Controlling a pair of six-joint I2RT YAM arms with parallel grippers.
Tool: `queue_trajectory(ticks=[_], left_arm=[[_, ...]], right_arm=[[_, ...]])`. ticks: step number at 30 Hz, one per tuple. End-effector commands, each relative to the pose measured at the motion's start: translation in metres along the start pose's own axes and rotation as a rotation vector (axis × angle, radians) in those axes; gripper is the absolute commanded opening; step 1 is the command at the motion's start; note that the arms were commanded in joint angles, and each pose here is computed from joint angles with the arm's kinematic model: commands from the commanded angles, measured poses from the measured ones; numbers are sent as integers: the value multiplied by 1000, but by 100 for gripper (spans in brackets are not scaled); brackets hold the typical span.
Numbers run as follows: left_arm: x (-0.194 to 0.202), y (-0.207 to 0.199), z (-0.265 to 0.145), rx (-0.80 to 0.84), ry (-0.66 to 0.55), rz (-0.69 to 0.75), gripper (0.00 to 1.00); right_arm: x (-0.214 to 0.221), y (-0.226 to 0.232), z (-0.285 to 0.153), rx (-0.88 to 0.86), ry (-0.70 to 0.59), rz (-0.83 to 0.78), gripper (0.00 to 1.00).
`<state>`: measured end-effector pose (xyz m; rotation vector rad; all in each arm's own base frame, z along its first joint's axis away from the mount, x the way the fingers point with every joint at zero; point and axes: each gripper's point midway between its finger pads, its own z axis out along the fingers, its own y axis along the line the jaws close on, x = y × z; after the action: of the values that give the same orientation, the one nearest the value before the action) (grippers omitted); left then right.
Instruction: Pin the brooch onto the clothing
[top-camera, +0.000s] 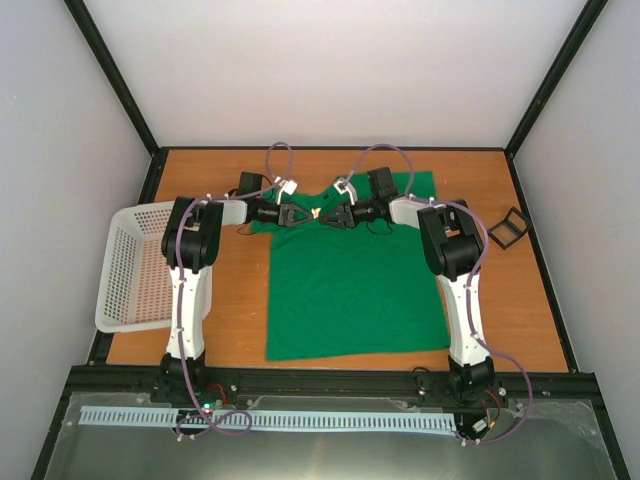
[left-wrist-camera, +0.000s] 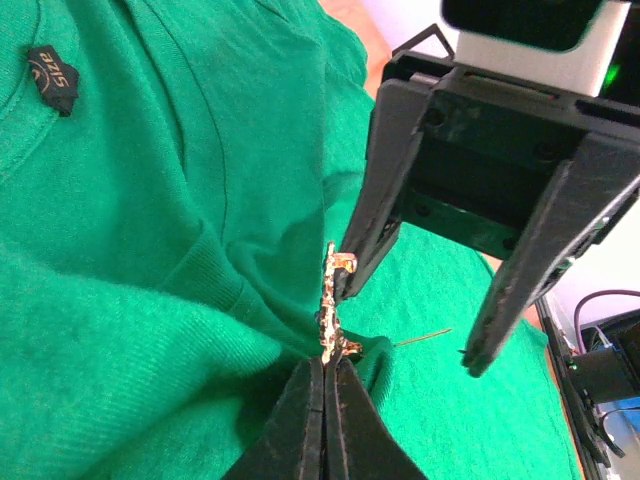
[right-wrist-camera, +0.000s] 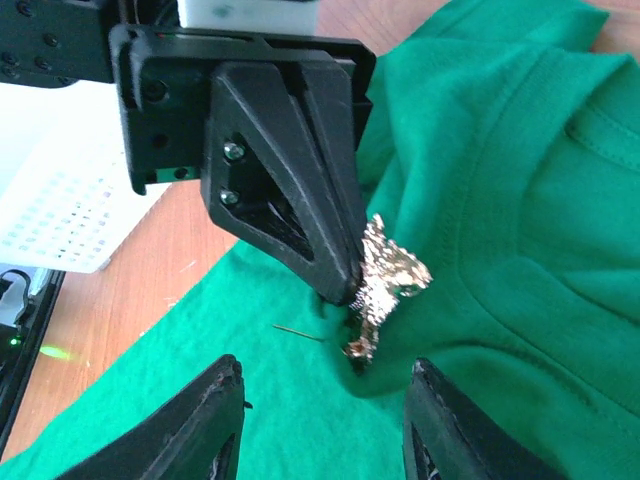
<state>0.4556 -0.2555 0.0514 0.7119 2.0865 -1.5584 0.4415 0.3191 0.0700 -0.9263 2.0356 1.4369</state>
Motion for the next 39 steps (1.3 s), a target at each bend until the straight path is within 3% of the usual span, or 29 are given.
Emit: queue_trajectory(ticks=[1,5,39], left_arm=[[-17,-14,-3,33,-14,65,1],[-17,-14,-3,34,-14,68,1],[-17,-37,-8,60,-27,166,1]], right_arm=[[2,-3,6,-16,8,2,42],[5,-7,10,-24,13,38,32],[2,-21,26,-53,4,136,30]])
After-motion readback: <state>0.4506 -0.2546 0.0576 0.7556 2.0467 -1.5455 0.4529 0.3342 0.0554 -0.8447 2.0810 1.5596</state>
